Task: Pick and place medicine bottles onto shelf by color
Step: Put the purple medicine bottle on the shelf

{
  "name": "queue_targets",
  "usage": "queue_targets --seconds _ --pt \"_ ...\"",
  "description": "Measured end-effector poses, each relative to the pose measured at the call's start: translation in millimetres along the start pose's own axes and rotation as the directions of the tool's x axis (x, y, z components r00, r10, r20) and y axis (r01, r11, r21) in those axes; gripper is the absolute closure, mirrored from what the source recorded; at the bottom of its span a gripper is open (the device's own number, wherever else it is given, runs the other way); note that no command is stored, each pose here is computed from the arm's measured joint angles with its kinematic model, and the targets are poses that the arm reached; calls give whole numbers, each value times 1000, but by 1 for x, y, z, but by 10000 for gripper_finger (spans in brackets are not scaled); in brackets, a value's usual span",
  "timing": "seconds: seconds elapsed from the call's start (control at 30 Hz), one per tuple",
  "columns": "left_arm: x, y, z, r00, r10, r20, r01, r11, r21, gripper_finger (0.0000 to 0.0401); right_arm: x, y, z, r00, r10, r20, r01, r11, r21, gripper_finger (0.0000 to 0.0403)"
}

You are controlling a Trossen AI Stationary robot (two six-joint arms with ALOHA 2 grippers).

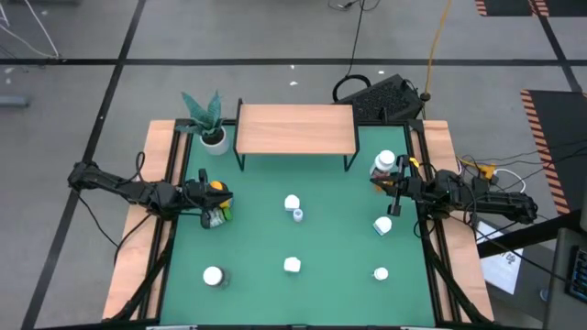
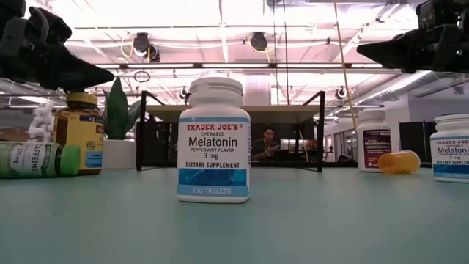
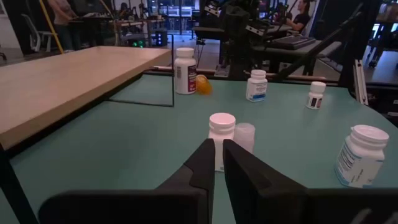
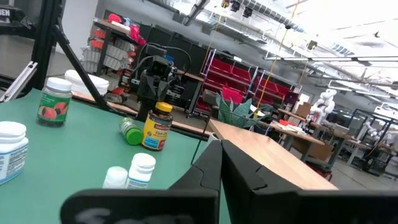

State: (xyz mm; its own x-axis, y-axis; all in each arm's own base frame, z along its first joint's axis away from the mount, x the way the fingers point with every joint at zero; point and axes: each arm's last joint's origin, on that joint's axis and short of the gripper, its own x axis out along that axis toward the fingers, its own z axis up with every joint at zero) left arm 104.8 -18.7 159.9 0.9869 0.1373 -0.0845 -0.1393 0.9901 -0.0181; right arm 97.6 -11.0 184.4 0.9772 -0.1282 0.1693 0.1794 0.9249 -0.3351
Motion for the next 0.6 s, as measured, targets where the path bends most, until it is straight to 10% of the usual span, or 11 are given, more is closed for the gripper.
queue_targets --seconds 0.6 --pt "0 3 4 995 93 39 -97 986 137 366 -2 -8 21 972 -90 217 46 979 197 403"
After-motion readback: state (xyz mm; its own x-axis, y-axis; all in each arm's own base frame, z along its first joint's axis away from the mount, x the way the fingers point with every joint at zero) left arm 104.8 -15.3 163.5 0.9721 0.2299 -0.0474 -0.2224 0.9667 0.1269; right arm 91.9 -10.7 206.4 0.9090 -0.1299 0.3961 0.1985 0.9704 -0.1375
